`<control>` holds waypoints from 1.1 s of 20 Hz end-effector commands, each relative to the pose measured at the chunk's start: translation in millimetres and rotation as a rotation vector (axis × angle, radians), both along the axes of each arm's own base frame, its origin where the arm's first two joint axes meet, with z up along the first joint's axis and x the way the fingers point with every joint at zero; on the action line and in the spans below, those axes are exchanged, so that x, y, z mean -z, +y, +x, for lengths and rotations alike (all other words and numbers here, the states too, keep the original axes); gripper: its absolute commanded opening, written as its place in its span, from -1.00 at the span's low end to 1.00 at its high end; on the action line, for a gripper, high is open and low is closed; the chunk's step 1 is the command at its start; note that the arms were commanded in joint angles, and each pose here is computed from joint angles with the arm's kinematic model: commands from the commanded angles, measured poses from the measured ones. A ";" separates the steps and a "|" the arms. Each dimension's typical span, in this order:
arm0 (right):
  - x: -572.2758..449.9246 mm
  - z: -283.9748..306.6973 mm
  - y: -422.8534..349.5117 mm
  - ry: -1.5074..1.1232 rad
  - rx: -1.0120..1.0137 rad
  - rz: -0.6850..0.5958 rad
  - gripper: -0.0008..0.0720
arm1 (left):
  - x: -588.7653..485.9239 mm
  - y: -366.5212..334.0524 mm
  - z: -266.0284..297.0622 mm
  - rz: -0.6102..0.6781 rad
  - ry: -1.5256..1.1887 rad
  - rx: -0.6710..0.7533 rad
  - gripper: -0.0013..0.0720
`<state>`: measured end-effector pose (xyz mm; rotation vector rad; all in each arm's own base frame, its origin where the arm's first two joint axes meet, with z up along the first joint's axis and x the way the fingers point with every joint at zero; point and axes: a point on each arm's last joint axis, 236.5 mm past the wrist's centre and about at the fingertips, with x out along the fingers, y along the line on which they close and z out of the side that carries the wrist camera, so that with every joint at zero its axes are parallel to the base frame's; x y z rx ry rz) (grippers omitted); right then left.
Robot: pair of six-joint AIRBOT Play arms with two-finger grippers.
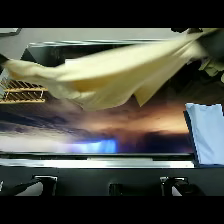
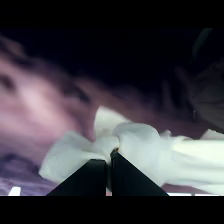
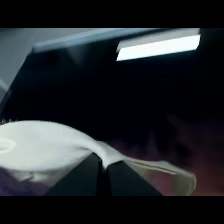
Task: Fold the clothes and pants, and hang the long-sleeved shirts on hangers.
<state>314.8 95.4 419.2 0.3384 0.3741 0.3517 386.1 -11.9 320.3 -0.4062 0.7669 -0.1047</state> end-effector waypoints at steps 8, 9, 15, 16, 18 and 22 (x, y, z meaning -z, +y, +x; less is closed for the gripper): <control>-69.6 -32.1 -74.8 -0.131 0.327 -0.017 -0.91 | -140.6 44.5 -123.2 0.034 -0.456 -0.373 -0.93; -56.1 -16.3 -74.9 -0.083 0.328 -0.030 -0.91 | -135.4 43.5 -112.9 0.024 -0.441 -0.361 -0.93; 144.5 115.1 -66.5 0.448 0.271 -0.156 -0.91 | 13.8 10.3 8.2 -0.041 -0.042 -0.190 -0.93; 184.2 130.9 -57.5 0.541 0.238 -0.147 -0.90 | 56.8 3.2 31.9 -0.040 0.056 -0.170 -0.93; 255.7 162.3 -31.9 0.692 0.159 -0.084 -0.90 | 141.8 -9.6 70.7 -0.038 0.235 -0.142 -0.93; 372.8 214.1 1.9 0.867 0.099 0.056 -0.91 | 312.9 -30.5 113.3 -0.037 0.558 -0.109 -0.93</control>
